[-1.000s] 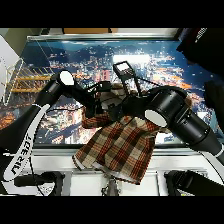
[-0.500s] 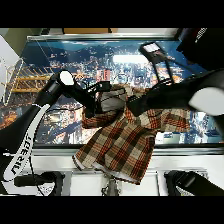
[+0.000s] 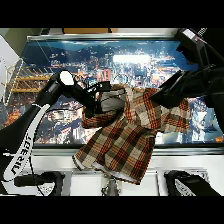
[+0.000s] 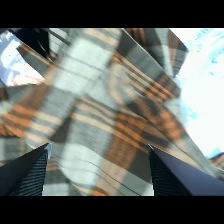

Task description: Fold the clothes and pants, and hang the long-sleeved shirts on hangers.

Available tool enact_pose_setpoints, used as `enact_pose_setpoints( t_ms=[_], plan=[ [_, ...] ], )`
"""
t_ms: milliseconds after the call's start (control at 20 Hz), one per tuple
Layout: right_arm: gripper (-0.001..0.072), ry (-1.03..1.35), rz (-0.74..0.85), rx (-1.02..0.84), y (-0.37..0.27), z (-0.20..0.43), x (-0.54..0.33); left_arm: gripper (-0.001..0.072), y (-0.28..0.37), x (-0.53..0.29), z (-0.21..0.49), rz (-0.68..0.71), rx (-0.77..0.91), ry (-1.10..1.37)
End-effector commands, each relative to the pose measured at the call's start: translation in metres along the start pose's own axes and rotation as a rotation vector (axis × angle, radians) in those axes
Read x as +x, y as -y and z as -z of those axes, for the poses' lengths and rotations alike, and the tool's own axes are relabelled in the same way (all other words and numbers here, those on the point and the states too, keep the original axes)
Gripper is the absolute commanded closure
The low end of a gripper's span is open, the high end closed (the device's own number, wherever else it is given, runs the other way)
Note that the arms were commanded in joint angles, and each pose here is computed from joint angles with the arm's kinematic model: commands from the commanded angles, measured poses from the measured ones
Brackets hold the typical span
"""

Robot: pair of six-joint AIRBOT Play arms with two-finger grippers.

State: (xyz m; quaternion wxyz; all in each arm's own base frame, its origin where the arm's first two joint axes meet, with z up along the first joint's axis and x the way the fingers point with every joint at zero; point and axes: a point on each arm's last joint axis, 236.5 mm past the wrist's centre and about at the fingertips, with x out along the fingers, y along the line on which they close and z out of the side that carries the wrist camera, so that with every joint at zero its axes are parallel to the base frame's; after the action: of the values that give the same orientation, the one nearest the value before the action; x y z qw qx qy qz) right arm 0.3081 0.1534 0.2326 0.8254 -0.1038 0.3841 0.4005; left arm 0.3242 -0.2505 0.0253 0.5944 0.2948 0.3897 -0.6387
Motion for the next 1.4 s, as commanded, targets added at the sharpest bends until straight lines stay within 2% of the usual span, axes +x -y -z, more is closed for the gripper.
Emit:
enact_pose_setpoints(
  t_ms=[0,100,250,400,750,800,1050,1350],
  plan=[
    [0.0049,0.102,-0.086,-0.061,0.026,0.016,-0.01,0.0678,0.0,0.0,0.0,0.001,-0.001,0.0],
    [0.0049,0.243,-0.136,-0.014,0.049,0.027,-0.019,0.0679,0.0,0.0,0.0,0.002,-0.001,0.0],
    [0.0051,0.402,-0.109,0.098,0.104,0.054,-0.03,0.0679,0.0,0.0,0.0,0.001,-0.001,0.001],
    [0.0051,0.45,-0.128,0.1,0.139,0.076,-0.022,0.0678,0.0,0.0,0.0,0.002,0.0,0.0],
    [0.0052,0.467,-0.391,-0.202,0.12,0.102,0.038,0.0678,0.0,0.0,0.0,0.001,0.0,0.0],
    [0.0051,0.454,-0.455,-0.212,0.109,0.097,0.065,0.0679,0.0,0.0,0.0,0.001,0.0,0.0],
    [0.0051,0.429,-0.558,-0.238,0.082,0.089,0.09,0.0678,0.0,0.0,0.0,0.001,0.0,0.0],
    [0.0051,0.399,-0.598,-0.24,0.064,0.081,0.107,0.0678,0.0,0.0,0.0,0.001,0.0,0.0]
  ],
)
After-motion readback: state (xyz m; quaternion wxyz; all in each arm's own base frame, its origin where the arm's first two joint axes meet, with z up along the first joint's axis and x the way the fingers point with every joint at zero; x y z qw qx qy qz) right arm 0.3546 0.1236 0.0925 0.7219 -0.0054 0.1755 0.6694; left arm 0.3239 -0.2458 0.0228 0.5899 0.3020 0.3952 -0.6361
